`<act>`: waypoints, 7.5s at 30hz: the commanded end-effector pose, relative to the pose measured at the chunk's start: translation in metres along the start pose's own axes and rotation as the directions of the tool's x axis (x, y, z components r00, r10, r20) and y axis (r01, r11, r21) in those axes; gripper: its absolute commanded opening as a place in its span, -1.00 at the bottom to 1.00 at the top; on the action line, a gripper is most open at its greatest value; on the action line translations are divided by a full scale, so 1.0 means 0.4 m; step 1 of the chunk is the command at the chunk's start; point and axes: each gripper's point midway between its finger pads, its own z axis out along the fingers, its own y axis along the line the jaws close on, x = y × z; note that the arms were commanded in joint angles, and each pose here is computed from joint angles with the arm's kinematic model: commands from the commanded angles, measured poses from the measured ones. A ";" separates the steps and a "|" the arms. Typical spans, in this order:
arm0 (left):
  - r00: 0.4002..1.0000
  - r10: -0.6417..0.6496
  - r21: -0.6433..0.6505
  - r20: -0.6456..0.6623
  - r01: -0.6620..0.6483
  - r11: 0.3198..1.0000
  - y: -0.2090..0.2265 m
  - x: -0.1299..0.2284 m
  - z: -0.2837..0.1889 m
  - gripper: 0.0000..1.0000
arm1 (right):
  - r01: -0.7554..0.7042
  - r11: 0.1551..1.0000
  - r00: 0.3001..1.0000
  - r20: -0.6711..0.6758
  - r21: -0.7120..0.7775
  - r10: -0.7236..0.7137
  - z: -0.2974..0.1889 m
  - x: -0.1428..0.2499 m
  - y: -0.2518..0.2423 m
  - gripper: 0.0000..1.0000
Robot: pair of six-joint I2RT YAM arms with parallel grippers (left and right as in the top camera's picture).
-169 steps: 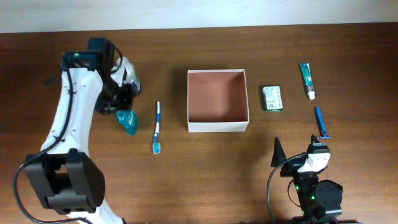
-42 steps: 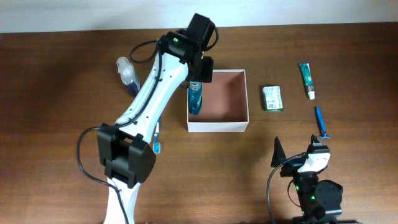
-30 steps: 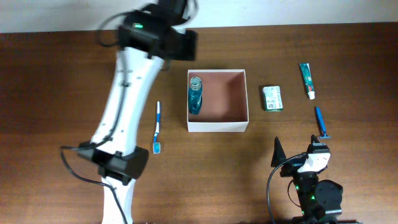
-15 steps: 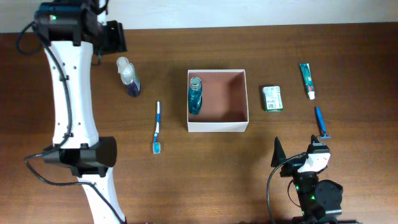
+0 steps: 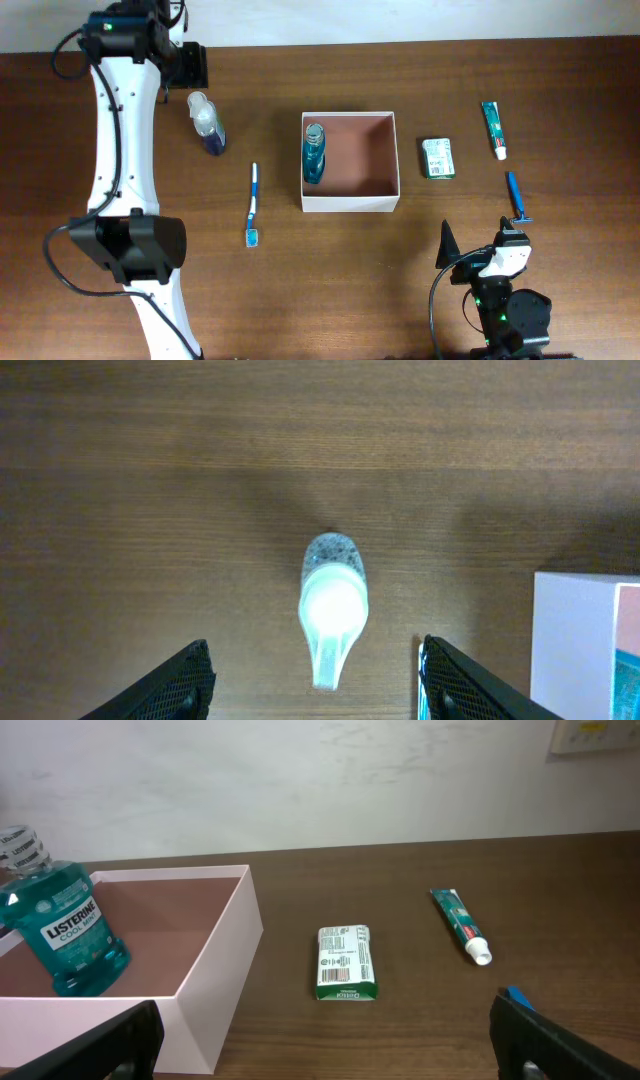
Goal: Pack container
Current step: 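Move the left gripper back over the clear pump soap bottle, then grasp the pump soap bottle and carry it over the box, then lower the pump soap bottle into the box beside the Listerine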
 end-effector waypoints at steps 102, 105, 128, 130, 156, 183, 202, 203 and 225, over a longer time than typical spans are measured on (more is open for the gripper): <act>0.876 0.338 0.328 0.344 -0.449 0.831 -0.693 0.088 -0.423 -0.89 | -0.001 1.000 1.000 0.001 -0.006 0.001 0.000 0.005 0.001 0.97; 0.910 0.322 0.338 0.260 -0.398 0.853 -0.710 0.105 -0.347 -0.89 | -0.001 1.000 1.000 0.001 -0.005 0.001 0.000 0.005 0.001 0.97; 0.958 0.270 0.214 -0.093 -0.246 0.945 -0.718 0.218 -0.022 -0.88 | -0.001 1.000 1.000 0.001 -0.006 0.001 0.000 0.005 0.001 0.97; 0.957 0.270 0.198 -0.111 -0.245 0.949 -0.712 0.226 -0.011 -0.89 | -0.001 1.000 1.000 0.001 -0.006 0.001 0.000 0.005 0.001 0.98; 0.951 0.265 0.158 -0.157 -0.240 0.958 -0.693 0.236 0.063 -0.38 | -0.001 1.000 1.000 0.001 -0.006 0.001 0.000 0.005 0.001 0.97; 0.956 0.259 0.164 -0.136 -0.236 0.958 -0.700 0.223 0.065 -0.03 | -0.001 1.000 1.000 0.001 -0.005 0.001 0.000 0.005 0.001 0.97; 0.956 0.283 0.182 -0.069 -0.267 0.946 -0.708 0.184 0.060 0.04 | -0.001 1.000 1.000 0.002 -0.005 0.001 0.000 0.005 0.001 0.97; 0.959 0.277 0.183 -0.061 -0.262 0.947 -0.703 0.176 0.056 0.04 | -0.001 1.000 1.000 0.001 -0.005 0.001 0.000 0.005 0.001 0.97; 0.826 0.414 0.461 0.383 -0.559 0.689 -0.826 0.143 -0.419 -0.99 | -0.001 1.000 1.000 0.002 -0.005 0.001 0.000 0.005 0.001 0.97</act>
